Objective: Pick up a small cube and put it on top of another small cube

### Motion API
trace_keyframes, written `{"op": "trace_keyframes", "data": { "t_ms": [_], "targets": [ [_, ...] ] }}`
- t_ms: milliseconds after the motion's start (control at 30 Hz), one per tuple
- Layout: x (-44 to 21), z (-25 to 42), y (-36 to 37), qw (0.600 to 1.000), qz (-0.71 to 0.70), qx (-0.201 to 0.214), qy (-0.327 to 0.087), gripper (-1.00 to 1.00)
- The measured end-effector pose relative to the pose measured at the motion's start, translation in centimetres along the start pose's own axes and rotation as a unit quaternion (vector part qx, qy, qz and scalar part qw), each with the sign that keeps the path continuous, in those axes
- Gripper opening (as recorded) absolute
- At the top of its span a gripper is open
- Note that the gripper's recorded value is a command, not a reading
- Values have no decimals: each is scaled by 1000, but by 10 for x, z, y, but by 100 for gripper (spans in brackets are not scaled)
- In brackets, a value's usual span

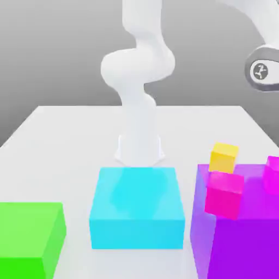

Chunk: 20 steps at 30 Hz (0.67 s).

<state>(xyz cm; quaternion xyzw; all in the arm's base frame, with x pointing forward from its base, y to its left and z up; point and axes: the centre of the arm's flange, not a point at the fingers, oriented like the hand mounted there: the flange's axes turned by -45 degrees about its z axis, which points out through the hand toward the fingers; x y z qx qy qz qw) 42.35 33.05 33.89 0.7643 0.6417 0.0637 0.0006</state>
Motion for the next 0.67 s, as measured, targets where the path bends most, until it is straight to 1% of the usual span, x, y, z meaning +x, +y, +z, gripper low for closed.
{"op": "trace_keyframes", "data": {
  "t_ms": [200, 300, 400, 467, 533, 567, 667],
  "targets": [
    [-23, -70, 86, 998, -53, -13, -13, -100],
    [-82, -103, 122, 998, -61, 4, -30, -100],
    [-149, -131, 141, 997, -64, 31, -43, -100],
    [-159, -118, 134, 995, -73, 43, -44, -100],
    [-161, -89, 130, 995, -77, 45, -44, -100],
    [-163, -77, 128, 995, -77, 46, -45, 100],
    [-164, -78, 128, 995, -77, 46, -45, 100]
  ]
}}
